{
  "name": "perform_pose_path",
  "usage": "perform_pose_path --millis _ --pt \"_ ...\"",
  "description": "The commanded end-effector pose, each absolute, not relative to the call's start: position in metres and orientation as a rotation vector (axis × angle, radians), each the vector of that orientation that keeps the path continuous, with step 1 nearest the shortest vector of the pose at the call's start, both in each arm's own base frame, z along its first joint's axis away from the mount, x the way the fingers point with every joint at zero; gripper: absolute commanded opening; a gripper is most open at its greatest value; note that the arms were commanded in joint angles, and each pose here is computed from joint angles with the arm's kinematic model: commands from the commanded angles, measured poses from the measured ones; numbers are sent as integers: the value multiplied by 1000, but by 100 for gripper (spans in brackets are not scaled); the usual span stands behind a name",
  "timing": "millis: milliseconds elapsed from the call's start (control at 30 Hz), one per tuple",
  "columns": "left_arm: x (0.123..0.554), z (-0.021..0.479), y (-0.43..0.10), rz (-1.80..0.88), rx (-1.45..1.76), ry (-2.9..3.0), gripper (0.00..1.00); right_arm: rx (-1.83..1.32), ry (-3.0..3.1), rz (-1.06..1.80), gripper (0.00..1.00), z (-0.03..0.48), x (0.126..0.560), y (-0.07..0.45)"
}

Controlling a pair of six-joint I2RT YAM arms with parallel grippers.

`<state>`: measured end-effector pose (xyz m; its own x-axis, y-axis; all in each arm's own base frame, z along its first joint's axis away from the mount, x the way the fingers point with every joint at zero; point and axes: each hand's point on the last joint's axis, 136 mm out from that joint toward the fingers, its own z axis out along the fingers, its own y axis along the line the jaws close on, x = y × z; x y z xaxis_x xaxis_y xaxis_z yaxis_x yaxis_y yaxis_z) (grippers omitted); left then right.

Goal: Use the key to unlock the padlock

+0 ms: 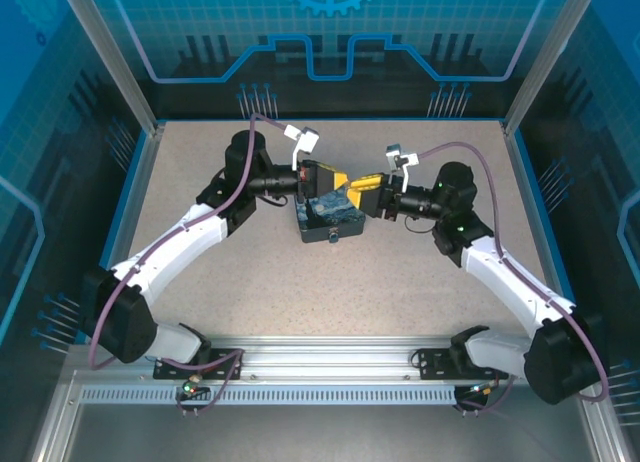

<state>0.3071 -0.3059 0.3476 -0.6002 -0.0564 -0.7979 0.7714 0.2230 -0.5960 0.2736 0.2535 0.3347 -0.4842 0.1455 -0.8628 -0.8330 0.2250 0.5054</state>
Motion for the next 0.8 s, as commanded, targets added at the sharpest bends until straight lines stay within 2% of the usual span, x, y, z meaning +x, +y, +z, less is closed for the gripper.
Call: perform_pose_path --millis 0,433,767 --pt "297 368 -303 -1459 721 1720 0 -701 1544 1406 37 356 272 260" --pt "299 365 -304 -1467 715 1721 0 -668 1590 1406 19 345 279 263" --pt "298 362 -305 -1470 716 1729 0 -647 1589 1404 12 347 282 262"
